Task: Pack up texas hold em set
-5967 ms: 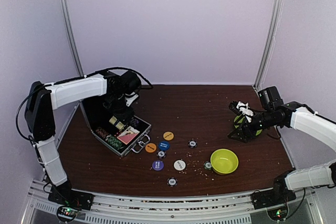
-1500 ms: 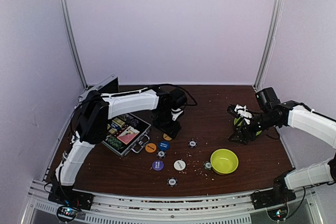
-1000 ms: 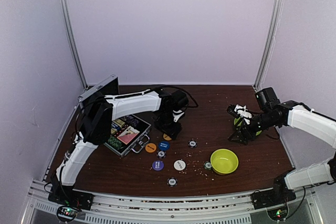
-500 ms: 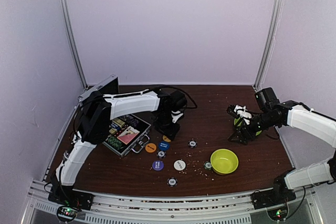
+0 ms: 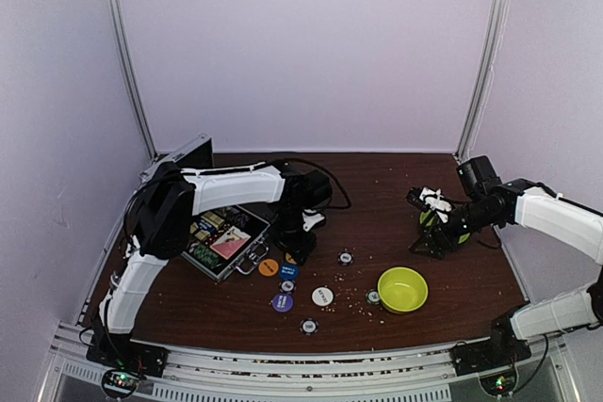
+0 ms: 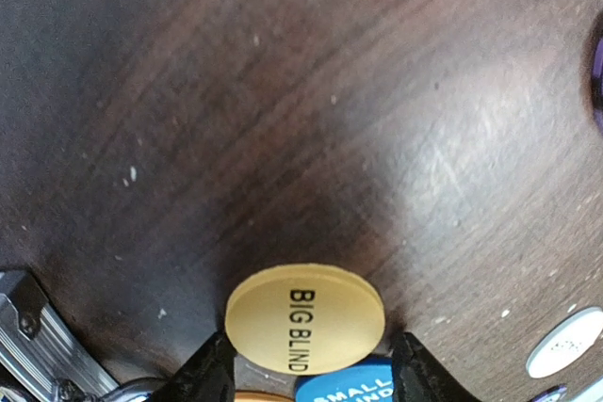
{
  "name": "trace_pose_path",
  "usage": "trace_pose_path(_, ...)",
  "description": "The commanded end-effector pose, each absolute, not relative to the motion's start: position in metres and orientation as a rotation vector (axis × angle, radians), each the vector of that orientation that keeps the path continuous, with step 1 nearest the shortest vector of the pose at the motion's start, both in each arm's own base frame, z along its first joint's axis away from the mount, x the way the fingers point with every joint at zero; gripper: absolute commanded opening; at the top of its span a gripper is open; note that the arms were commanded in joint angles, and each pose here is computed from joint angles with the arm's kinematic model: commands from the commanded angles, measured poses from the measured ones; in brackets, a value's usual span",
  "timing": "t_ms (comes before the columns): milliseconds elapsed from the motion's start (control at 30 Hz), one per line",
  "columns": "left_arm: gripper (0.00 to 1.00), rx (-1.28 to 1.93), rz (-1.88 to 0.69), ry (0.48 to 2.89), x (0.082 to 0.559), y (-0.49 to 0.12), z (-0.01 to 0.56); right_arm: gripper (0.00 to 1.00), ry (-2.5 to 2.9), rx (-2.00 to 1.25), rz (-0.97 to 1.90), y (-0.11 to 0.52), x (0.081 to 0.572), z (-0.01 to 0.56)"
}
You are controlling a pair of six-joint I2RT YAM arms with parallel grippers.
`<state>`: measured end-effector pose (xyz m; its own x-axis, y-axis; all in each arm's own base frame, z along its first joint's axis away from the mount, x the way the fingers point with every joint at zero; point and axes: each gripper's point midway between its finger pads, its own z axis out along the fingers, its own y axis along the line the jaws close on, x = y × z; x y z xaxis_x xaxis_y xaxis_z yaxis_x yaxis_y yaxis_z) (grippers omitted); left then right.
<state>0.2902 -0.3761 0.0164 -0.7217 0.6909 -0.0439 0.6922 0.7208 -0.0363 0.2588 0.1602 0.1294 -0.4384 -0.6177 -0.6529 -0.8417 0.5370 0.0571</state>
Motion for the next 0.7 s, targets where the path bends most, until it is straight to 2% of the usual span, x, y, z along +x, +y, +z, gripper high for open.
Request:
trace_pose_path(0, 0.58, 1.225, -0.029, 2.961, 0.275, -0.365, 0.006, 0.83, 2.185, -1.187, 0.485, 0.161, 0.262, 0.136)
trace_pose_path(133, 0.57, 1.213, -0.024, 2.949, 0.278, -0.367, 0.003, 0.83, 2.190, -1.189, 0.488, 0.161, 0.261, 0.134)
trace_pose_path(433, 0.61, 1.109, -0.066, 2.820, 0.308, -0.390, 0.018, 0.83, 2.191, -1.189, 0.487, 0.161, 0.261, 0.134)
trace_pose_path(667, 0.58, 1.116, -0.077, 2.841, 0.305, -0.391, 0.011, 0.84, 2.191, -1.191, 0.486, 0.161, 0.261, 0.134)
